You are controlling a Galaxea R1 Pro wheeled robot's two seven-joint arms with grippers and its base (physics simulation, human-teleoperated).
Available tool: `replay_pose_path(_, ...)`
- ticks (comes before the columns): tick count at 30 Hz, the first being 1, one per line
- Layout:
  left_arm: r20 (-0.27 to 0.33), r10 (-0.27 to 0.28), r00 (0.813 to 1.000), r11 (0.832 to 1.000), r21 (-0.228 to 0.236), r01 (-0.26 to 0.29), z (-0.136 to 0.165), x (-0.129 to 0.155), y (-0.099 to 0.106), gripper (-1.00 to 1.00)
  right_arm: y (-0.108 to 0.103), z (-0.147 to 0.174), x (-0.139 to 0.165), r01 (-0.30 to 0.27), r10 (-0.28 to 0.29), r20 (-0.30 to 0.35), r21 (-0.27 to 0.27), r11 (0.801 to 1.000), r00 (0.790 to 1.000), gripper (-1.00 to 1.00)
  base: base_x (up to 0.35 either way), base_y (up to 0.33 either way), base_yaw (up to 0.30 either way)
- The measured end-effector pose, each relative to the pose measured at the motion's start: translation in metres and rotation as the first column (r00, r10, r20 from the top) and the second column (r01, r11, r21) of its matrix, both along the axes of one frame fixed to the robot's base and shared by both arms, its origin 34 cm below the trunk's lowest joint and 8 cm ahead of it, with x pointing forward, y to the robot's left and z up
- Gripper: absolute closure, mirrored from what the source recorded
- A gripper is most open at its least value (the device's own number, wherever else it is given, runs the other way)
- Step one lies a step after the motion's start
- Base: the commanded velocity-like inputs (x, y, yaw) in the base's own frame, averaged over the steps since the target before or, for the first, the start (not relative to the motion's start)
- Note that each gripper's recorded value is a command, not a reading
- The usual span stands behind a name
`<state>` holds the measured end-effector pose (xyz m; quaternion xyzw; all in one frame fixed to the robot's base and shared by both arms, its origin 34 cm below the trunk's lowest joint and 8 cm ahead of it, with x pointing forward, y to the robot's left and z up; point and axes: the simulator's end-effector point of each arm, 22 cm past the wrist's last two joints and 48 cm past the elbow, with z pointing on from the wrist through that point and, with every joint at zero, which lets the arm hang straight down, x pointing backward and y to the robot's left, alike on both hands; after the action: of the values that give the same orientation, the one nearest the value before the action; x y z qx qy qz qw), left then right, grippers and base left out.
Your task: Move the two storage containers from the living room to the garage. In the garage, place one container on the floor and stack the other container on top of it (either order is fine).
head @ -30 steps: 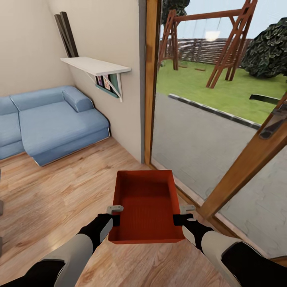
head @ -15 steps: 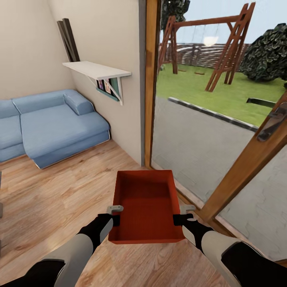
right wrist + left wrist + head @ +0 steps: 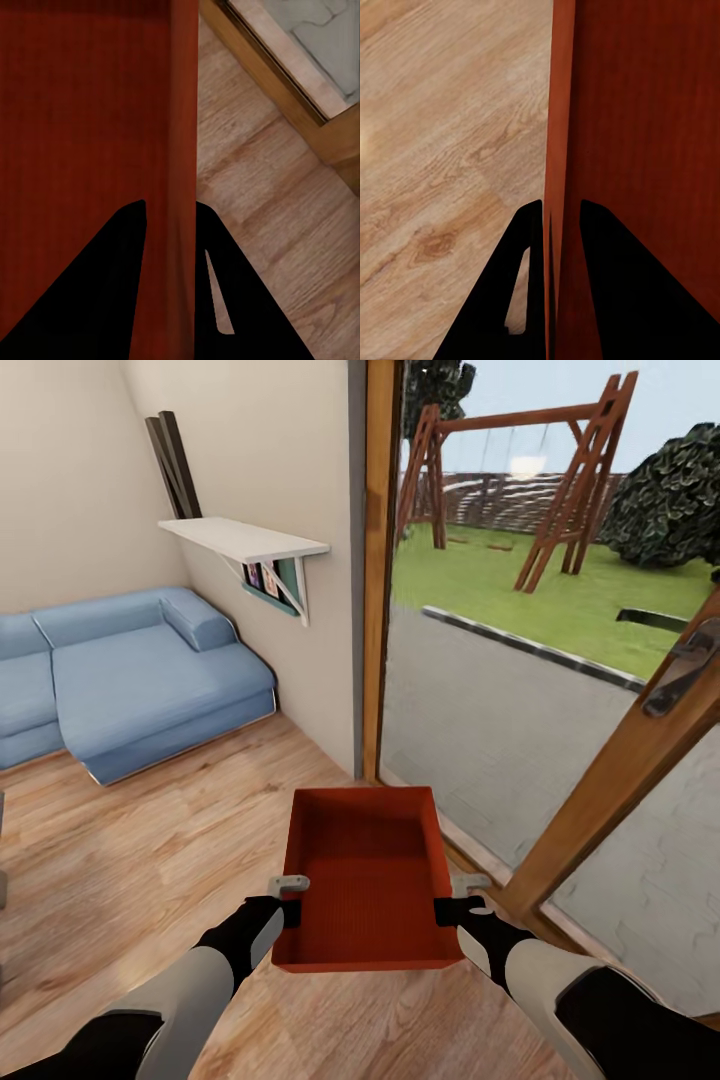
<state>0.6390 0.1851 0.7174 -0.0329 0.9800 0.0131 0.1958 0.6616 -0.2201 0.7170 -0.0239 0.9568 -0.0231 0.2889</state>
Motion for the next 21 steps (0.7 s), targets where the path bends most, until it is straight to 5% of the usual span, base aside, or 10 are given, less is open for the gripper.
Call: replay_pose_path(21, 0.033, 0.000, 0.999, 1.000, 0.000, 0.000, 0.018, 0.009, 0.000, 1.00, 0.000, 0.018, 0.009, 0.000, 0.000, 0.033, 0.000, 1.000, 0.999, 1.00, 0.000, 0.000, 0.000)
